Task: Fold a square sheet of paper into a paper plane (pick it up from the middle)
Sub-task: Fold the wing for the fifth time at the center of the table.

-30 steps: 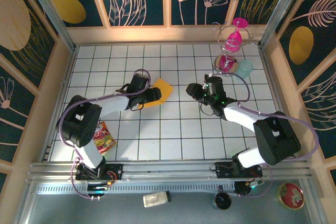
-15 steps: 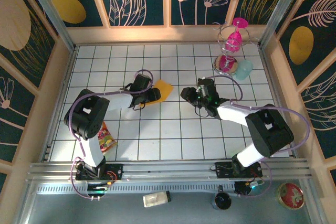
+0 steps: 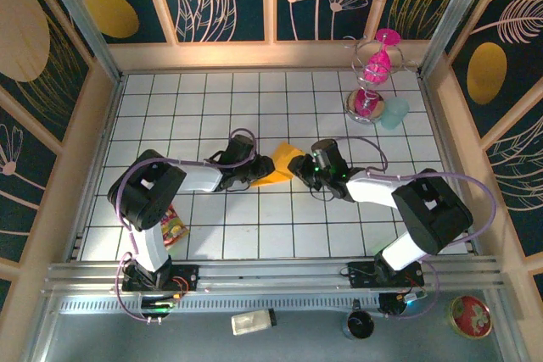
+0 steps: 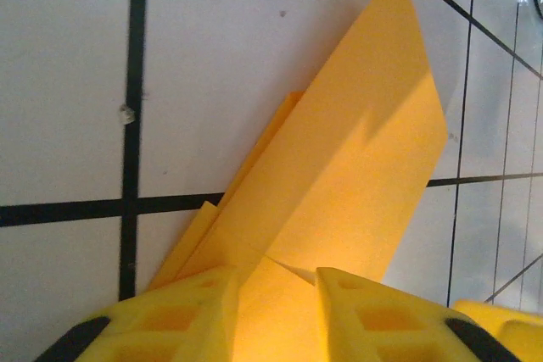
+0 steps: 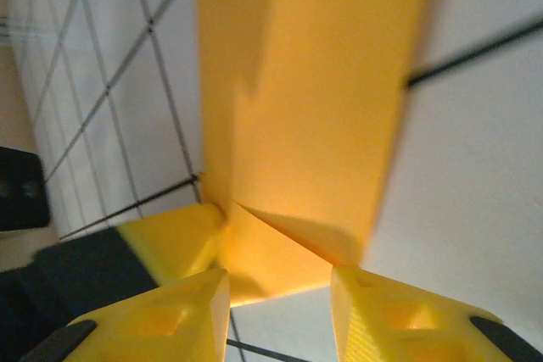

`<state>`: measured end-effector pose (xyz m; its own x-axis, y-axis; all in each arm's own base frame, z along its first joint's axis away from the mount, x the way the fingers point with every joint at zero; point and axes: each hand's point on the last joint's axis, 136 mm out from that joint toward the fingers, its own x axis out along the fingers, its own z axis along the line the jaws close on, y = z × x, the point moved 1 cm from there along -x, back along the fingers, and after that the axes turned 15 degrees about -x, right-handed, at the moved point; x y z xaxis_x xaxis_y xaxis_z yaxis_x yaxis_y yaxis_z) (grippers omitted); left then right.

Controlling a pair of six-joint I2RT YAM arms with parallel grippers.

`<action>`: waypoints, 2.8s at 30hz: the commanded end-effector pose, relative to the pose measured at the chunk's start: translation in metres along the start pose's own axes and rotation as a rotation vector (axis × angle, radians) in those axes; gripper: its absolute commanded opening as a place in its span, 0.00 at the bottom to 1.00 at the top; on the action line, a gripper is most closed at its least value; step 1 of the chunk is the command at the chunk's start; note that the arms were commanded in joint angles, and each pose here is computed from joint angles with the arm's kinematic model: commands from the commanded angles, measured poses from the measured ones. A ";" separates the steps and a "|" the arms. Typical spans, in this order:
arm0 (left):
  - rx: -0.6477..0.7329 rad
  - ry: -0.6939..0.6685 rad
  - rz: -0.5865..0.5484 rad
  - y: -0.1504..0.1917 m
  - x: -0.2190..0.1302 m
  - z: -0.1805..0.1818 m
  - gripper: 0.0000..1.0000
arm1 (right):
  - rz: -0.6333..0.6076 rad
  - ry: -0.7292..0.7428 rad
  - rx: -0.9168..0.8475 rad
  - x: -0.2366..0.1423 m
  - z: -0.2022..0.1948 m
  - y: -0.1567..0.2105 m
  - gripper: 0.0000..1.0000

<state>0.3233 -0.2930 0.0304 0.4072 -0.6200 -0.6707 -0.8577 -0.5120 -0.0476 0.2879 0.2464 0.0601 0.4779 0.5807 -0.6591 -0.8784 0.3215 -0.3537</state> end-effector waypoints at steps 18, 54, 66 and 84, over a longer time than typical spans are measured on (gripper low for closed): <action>-0.236 0.007 0.050 0.010 0.004 0.010 0.34 | 0.012 0.060 0.106 0.015 -0.005 0.012 0.40; -0.249 0.004 0.055 0.011 0.004 0.010 0.38 | 0.022 0.095 0.080 0.027 -0.004 0.010 0.34; -0.271 0.031 0.068 0.010 0.002 0.007 0.40 | -0.032 0.021 0.068 0.018 0.005 0.003 0.28; -0.236 0.070 0.058 0.000 -0.010 -0.007 0.45 | -0.070 -0.026 0.032 0.011 0.014 -0.003 0.08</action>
<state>0.3233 -0.2976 0.0390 0.3937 -0.6901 -0.6073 -0.7870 -0.5944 0.1653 0.2938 0.2627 0.0484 0.5007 0.5665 -0.6545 -0.8631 0.3845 -0.3274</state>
